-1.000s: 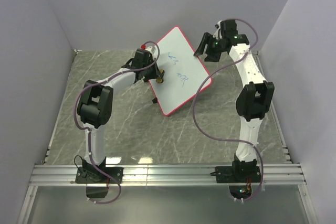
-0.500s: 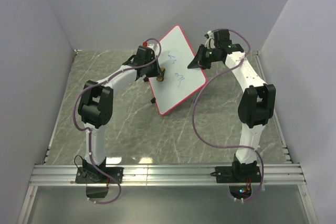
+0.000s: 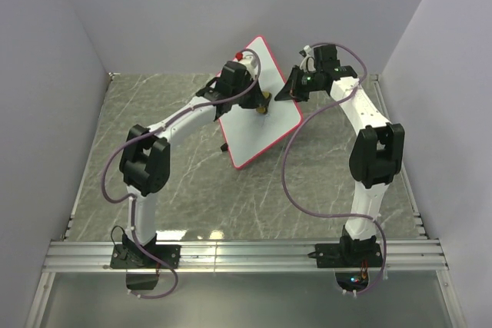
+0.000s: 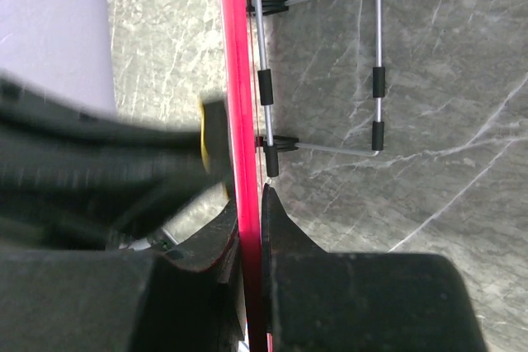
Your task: Erase the whiteboard
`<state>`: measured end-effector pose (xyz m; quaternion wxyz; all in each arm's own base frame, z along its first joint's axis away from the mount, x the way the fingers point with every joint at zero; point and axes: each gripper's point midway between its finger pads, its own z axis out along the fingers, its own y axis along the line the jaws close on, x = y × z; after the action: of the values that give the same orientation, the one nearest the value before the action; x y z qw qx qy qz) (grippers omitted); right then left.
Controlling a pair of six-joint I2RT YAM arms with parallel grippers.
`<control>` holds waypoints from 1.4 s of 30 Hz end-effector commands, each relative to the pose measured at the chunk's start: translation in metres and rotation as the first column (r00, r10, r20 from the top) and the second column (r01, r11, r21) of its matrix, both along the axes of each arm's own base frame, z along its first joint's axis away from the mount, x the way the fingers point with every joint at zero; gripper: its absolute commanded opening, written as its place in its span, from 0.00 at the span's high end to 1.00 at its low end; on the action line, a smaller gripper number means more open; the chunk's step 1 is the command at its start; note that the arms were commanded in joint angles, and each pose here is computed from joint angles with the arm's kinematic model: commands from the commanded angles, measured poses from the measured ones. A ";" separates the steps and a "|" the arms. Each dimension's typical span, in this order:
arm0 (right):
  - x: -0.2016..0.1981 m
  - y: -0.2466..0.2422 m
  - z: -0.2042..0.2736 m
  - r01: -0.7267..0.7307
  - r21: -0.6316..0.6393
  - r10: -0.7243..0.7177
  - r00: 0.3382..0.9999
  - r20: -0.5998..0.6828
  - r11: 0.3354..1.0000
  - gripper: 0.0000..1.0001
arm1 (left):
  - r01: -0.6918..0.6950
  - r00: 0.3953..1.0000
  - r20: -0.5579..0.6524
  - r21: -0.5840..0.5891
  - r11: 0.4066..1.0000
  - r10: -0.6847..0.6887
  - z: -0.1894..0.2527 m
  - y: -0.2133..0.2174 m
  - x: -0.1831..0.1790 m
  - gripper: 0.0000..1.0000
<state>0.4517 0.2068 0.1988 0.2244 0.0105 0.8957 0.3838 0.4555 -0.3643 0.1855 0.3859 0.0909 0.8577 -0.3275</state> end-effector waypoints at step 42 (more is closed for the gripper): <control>-0.008 0.022 0.011 -0.012 -0.037 0.013 0.999 0.031 0.999 1.00 | 0.262 0.934 -0.264 0.048 0.964 -0.240 -0.104 -0.007 -0.136 1.00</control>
<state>0.4563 0.2079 0.1976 0.2327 0.0106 0.8936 0.3837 0.4163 -0.3464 0.1542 0.3645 0.1059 0.8555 -0.3521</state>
